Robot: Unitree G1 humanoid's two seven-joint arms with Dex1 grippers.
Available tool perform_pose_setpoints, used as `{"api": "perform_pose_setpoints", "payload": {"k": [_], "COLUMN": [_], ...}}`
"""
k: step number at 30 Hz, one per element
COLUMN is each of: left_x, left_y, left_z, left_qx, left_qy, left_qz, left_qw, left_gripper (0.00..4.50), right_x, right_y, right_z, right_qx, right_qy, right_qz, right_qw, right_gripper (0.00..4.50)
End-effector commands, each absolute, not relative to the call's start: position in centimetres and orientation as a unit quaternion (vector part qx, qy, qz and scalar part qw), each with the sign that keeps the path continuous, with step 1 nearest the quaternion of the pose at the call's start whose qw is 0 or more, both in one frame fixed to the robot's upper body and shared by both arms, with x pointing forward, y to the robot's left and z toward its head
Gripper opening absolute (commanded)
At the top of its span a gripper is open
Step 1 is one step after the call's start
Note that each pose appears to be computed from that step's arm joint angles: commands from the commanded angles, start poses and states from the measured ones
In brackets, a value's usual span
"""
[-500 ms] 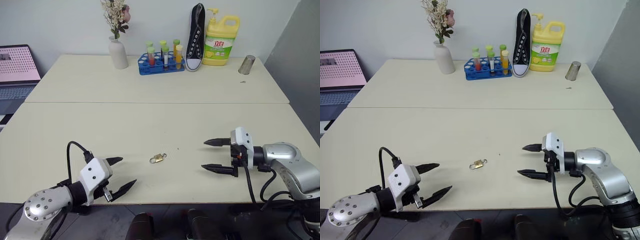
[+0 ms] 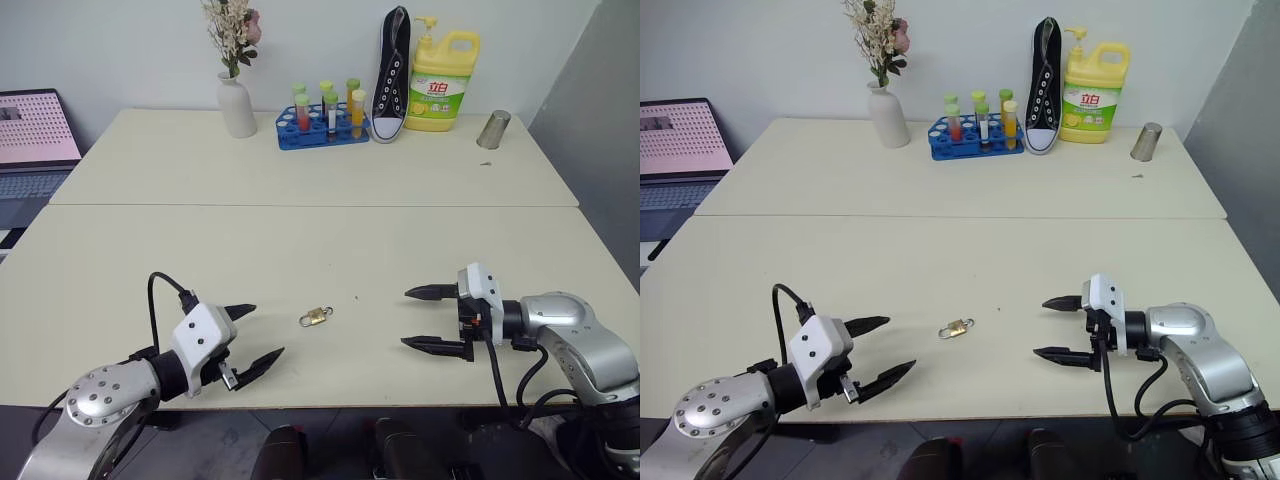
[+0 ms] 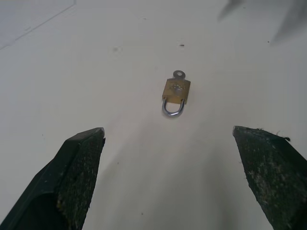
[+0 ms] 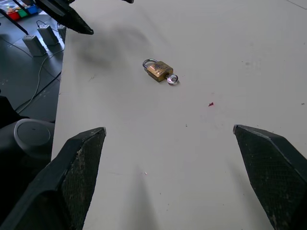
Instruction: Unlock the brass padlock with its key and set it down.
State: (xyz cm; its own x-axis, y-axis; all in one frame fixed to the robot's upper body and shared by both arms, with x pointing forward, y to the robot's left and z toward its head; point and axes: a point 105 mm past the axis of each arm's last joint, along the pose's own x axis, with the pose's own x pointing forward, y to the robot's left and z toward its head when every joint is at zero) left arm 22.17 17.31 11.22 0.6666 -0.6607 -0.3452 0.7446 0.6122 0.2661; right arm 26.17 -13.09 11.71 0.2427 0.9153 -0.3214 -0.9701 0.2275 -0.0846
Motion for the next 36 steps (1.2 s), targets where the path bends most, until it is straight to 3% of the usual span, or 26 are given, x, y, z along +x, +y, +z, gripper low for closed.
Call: {"api": "perform_pose_setpoints", "payload": {"k": [1, 16, 34, 36], "left_x": [22.4, 26.4, 28.3, 28.3], "left_y": [16.0, 13.7, 11.9, 11.9], "left_z": [11.5, 9.1, 6.2, 6.1], "left_qx": [0.190, 0.178, 0.200, 0.200], "left_qy": [0.092, 0.099, 0.144, 0.146], "left_qz": [-0.419, -0.428, -0.461, -0.460], "left_qw": [0.883, 0.881, 0.853, 0.853], "left_gripper": [4.50, 4.50, 4.50, 4.10], "right_x": [26.0, 25.4, 24.6, 24.6], "right_y": [-12.9, -11.7, -11.2, -11.2], "right_z": [12.1, 12.1, 12.9, 13.0], "right_qx": [-0.142, -0.153, -0.154, -0.151], "right_qy": [0.088, 0.097, 0.103, 0.102], "right_qz": [0.609, 0.621, 0.612, 0.611], "right_qw": [0.775, 0.763, 0.769, 0.771], "right_gripper": [4.46, 4.46, 4.46, 4.50]}}
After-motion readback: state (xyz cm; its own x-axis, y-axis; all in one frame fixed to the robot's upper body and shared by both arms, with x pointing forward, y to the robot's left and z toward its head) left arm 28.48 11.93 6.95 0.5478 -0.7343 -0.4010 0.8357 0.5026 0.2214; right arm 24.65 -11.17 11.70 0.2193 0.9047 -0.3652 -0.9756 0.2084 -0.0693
